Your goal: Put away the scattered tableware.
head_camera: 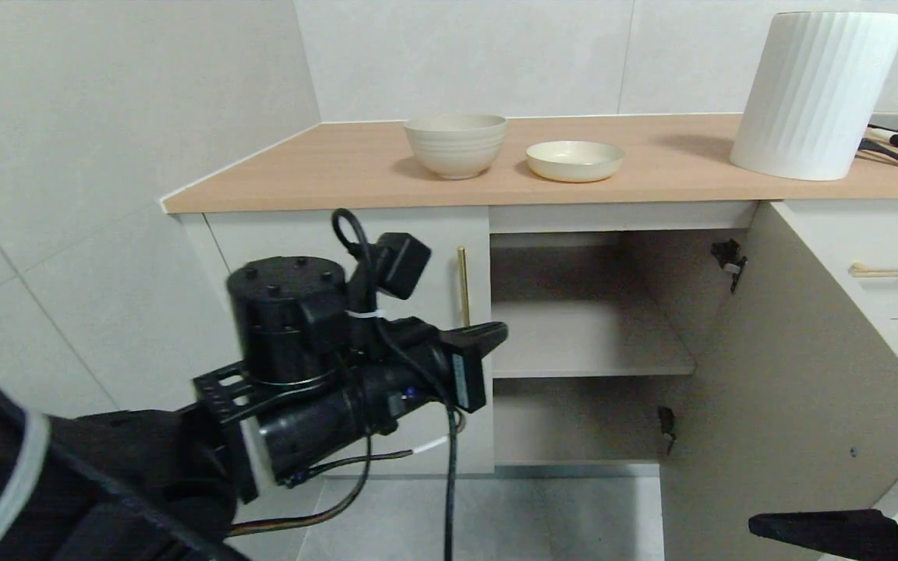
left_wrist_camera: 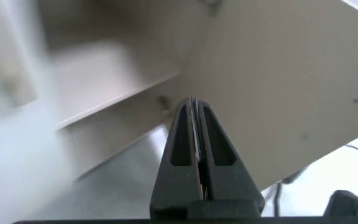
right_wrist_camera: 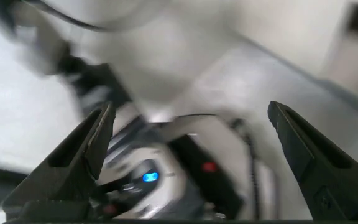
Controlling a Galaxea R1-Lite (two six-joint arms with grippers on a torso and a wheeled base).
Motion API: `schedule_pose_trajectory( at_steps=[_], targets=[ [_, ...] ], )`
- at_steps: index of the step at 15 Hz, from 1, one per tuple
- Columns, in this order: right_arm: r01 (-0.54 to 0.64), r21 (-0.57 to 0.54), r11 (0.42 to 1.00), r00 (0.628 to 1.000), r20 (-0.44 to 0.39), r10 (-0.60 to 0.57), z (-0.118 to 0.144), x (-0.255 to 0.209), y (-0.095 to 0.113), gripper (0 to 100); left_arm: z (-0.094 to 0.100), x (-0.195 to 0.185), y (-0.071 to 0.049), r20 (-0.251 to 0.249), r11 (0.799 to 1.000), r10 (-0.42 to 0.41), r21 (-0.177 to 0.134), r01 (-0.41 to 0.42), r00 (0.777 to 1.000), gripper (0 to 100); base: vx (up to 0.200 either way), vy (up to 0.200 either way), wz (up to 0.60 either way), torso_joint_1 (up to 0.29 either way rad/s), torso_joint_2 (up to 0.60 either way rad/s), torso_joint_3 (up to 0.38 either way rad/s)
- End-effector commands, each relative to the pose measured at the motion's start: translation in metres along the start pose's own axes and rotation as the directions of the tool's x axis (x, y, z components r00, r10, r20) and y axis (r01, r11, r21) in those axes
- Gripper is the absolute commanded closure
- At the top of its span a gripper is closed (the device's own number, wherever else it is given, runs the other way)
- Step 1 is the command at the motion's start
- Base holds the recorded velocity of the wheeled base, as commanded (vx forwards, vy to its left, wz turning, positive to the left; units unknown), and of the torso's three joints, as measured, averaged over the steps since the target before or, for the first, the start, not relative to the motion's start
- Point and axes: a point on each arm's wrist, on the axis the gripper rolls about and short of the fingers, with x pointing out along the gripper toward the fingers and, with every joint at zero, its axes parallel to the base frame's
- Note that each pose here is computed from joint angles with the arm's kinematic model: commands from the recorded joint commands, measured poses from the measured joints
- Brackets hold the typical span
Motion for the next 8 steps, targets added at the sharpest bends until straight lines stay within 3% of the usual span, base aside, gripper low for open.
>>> schedule_pose_trajectory(
  at_steps=[1,4,6,8],
  targets=[
    [0.013,-0.037,0.999,0.999,-0.029,-0.014,0.0,0.008,0.0,0,0.02,-0.08,0.014,0.028,0.994,0.107,-0.019,-0.106,0.994,100,0.0,0.0,0.0,0.0,0.0,0.0],
    [0.022,-0.038,0.999,0.999,-0.038,-0.023,0.009,0.018,0.001,0,0.02,-0.121,0.012,-0.018,0.988,0.148,-0.03,-0.149,0.989,100,0.0,0.0,0.0,0.0,0.0,0.0],
    [0.111,-0.043,0.993,0.993,-0.041,-0.113,0.022,0.04,0.0,0,0.02,-0.134,0.011,-0.065,0.984,0.177,-0.026,-0.179,0.982,100,0.0,0.0,0.0,0.0,0.0,0.0],
    [0.217,-0.032,0.976,0.975,-0.035,-0.218,0.035,0.057,-0.008,0,0.02,-0.136,0.017,-0.063,0.978,0.206,-0.013,-0.207,0.976,100,0.0,0.0,0.0,0.0,0.0,0.0]
  ],
)
